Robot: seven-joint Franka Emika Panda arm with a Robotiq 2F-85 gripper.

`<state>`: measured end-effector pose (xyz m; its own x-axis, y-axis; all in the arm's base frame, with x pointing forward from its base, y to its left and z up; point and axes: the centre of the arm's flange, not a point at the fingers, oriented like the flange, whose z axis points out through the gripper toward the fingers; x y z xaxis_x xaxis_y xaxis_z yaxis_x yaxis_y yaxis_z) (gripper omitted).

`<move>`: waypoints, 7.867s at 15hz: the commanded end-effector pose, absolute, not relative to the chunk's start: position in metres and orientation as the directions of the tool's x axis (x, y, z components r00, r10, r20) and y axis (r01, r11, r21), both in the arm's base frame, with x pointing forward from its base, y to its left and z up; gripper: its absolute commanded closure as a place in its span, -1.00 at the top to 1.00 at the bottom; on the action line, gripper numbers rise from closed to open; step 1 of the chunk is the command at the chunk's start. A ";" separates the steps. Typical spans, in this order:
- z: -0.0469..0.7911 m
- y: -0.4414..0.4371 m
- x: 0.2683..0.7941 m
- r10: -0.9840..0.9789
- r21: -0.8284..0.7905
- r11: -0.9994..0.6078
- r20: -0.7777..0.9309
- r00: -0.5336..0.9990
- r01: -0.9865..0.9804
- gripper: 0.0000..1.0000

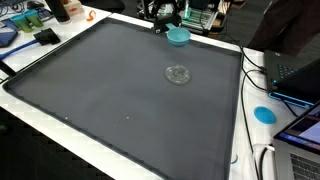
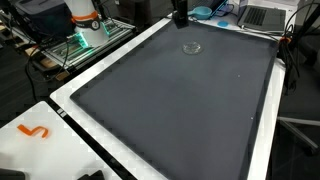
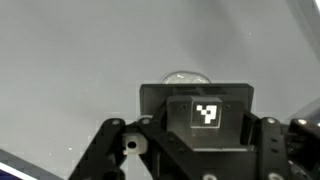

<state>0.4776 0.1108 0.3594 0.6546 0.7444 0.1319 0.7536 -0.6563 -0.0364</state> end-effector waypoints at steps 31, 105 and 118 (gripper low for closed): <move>0.494 0.202 0.493 0.817 0.019 -0.576 -0.010 0.576 0.817 -0.38; 0.170 0.189 0.544 0.789 -0.138 -0.480 -0.500 0.357 0.867 -0.38; 0.172 0.183 0.544 0.783 -0.150 -0.476 -0.522 0.339 0.867 -0.38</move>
<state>0.5538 0.1946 0.2038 0.3592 0.8064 -0.4698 0.8718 -0.4696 -0.1394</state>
